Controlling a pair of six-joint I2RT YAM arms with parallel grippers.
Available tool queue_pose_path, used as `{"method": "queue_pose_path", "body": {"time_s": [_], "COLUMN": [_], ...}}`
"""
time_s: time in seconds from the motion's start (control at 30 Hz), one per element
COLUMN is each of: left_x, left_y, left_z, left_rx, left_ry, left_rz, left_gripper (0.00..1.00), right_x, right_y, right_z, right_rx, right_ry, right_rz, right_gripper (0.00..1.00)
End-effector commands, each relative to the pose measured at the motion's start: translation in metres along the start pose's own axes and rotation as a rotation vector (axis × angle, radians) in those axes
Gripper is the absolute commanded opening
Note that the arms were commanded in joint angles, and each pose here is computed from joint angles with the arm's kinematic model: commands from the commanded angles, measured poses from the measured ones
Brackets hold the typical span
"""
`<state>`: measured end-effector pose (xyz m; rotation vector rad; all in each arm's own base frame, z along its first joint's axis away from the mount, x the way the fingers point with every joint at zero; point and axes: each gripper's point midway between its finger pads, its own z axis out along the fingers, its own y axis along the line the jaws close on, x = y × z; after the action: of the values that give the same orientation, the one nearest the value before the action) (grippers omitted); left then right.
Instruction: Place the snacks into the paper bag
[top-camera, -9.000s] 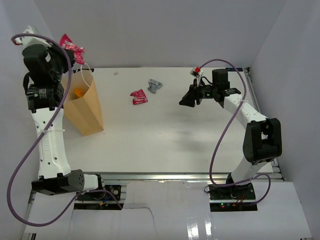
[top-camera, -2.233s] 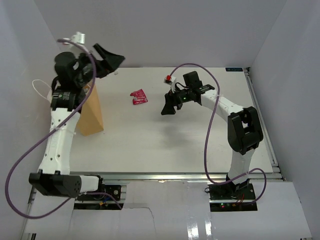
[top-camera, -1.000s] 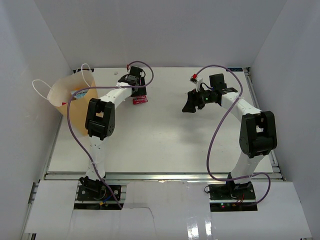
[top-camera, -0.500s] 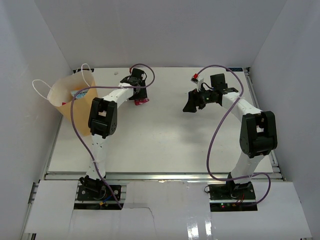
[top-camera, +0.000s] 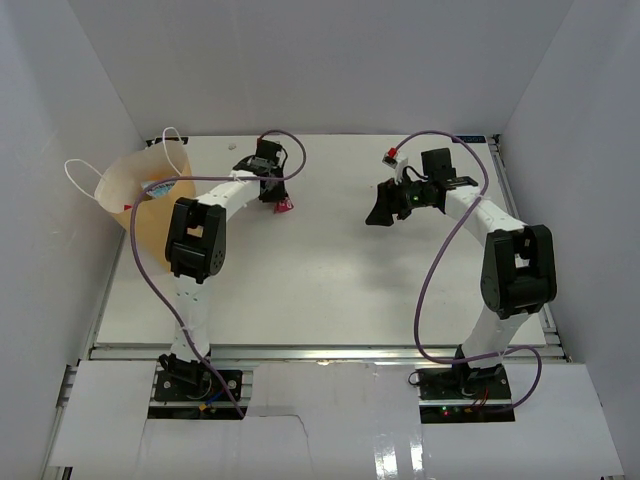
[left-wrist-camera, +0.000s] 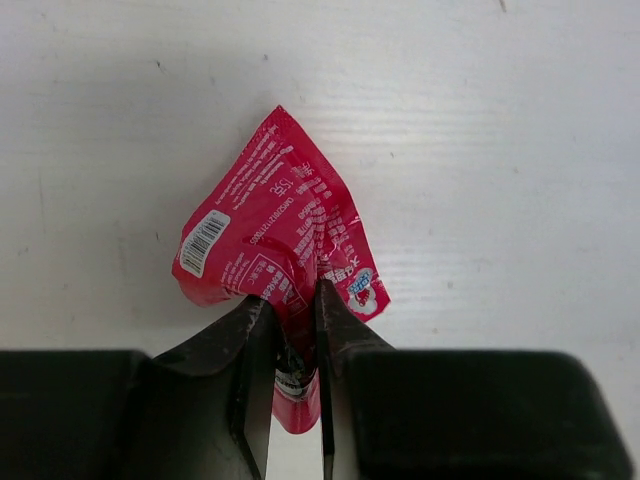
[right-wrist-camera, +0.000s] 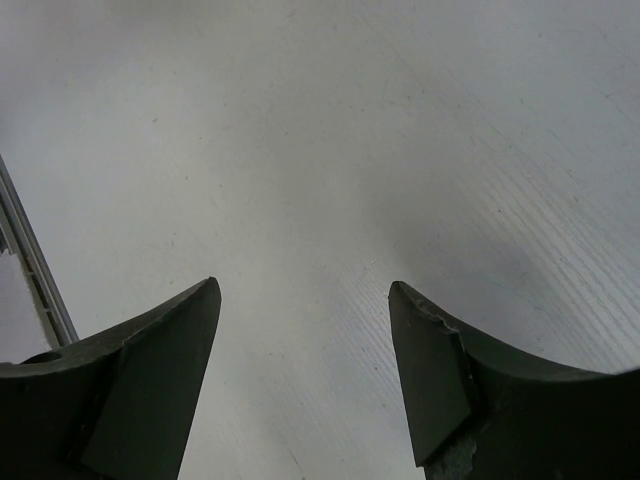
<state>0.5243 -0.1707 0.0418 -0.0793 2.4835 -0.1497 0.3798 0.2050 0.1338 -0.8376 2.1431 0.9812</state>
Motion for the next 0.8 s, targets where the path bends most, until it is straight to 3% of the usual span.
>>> {"method": "queue_pose_path", "body": {"time_s": [0.0,0.13,0.27,0.37,0.5,0.63,0.77], "left_x": [-0.060,-0.069,-0.096,-0.111,-0.130,-0.145,-0.149], "left_y": [-0.024,-0.037,-0.028,0.007,0.068,0.159,0.218], "left_z": [-0.073,-0.134,-0.243,-0.310,-0.364,-0.391,-0.407], "left_rx": [0.137,0.262,0.293,0.204,0.098,-0.065,-0.154], "left_ry": [-0.195,-0.291,-0.505,-0.654,-0.737,-0.778,-0.817], "left_rz": [0.036,0.076,0.054,-0.031,-0.151,-0.323,-0.479], "left_gripper": [0.14,0.13,0.13,0.13,0.13,0.13,0.14], "right_x": [-0.013,-0.015,-0.015,-0.015,-0.015,-0.017,-0.017], "right_y": [0.010,0.011,0.011,0.011,0.010,0.011,0.011], "right_z": [-0.012,-0.013,-0.014,-0.013,-0.010,-0.008,-0.009], "right_rx": [-0.006,-0.008,-0.008,-0.013,-0.026,-0.039,-0.042], "right_ry": [-0.041,-0.045,-0.047,-0.046,-0.044,-0.046,-0.049], "right_rz": [-0.032,-0.035,-0.035,-0.032,-0.023,-0.021,-0.024], "right_gripper": [0.74,0.74,0.74,0.74,0.74,0.74,0.74]}}
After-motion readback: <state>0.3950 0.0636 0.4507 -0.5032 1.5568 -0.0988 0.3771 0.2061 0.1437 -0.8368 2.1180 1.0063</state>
